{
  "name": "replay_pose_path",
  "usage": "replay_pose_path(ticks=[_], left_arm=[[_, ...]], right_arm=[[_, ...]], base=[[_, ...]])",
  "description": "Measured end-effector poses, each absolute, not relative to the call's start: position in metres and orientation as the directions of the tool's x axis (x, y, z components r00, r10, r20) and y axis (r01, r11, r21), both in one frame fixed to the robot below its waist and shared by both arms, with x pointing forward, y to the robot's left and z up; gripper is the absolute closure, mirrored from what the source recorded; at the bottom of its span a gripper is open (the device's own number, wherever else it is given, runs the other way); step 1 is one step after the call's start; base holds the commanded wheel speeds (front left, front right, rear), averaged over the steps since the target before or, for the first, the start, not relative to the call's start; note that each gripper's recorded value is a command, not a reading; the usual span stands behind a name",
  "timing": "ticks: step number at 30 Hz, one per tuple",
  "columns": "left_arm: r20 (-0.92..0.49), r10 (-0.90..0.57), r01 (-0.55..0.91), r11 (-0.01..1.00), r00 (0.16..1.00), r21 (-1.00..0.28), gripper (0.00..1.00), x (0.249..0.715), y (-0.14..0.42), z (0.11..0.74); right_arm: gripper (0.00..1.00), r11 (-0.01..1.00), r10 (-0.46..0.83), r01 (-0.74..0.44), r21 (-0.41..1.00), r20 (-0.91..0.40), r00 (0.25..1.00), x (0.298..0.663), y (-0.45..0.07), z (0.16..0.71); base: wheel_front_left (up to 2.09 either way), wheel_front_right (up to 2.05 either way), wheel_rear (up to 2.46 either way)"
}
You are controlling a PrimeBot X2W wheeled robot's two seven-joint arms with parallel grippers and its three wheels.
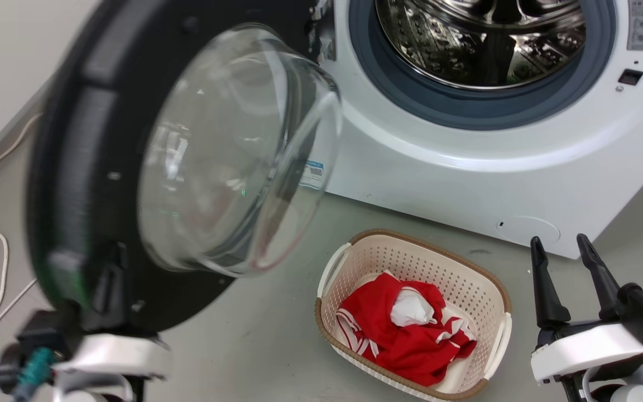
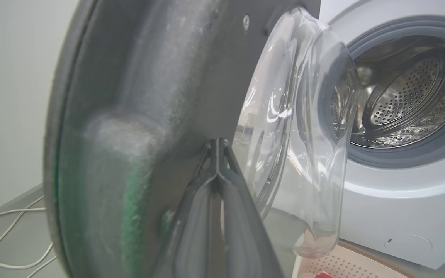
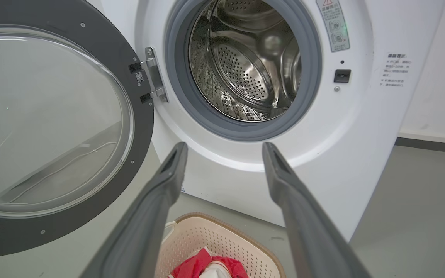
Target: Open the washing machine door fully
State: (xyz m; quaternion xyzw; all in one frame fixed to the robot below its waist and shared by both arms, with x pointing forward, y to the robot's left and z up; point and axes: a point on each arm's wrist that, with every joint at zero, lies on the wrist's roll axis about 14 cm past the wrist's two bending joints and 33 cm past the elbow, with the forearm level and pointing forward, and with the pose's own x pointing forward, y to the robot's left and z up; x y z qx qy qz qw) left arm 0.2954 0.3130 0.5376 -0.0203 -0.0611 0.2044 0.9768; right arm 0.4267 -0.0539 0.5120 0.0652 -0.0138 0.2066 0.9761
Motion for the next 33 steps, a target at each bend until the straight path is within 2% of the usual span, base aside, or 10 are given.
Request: replay_pose_path(ticks=[11,20,33], left_arm=[[0.097,0.481,-0.481,0.876,0.872,-0.017,1.00,0.322,0.376,0.536],[0.119,0.543,-0.546,0.838,0.831,-0.004,1.00,0.325,0.413,0.543],[0.150,0.513,-0.519,0.855,0.845,0.001,1.00,0.303,0.385,0.541]], right_arm=[[0.00,0.922,0.366,-0.367,0.125,0.031,0.930,0.434,-0.067,0.503],[0.00,0.929,0.346,-0.347,0.128,0.030,0.938,0.437,-0.075,0.501],[0.00,0.932,0.331,-0.338,0.134,0.071,0.941,0.421,-0.081,0.516]], base=[[0.00,0.00,0.00],[0.00,0.00,0.00],[0.00,0.00,0.00]])
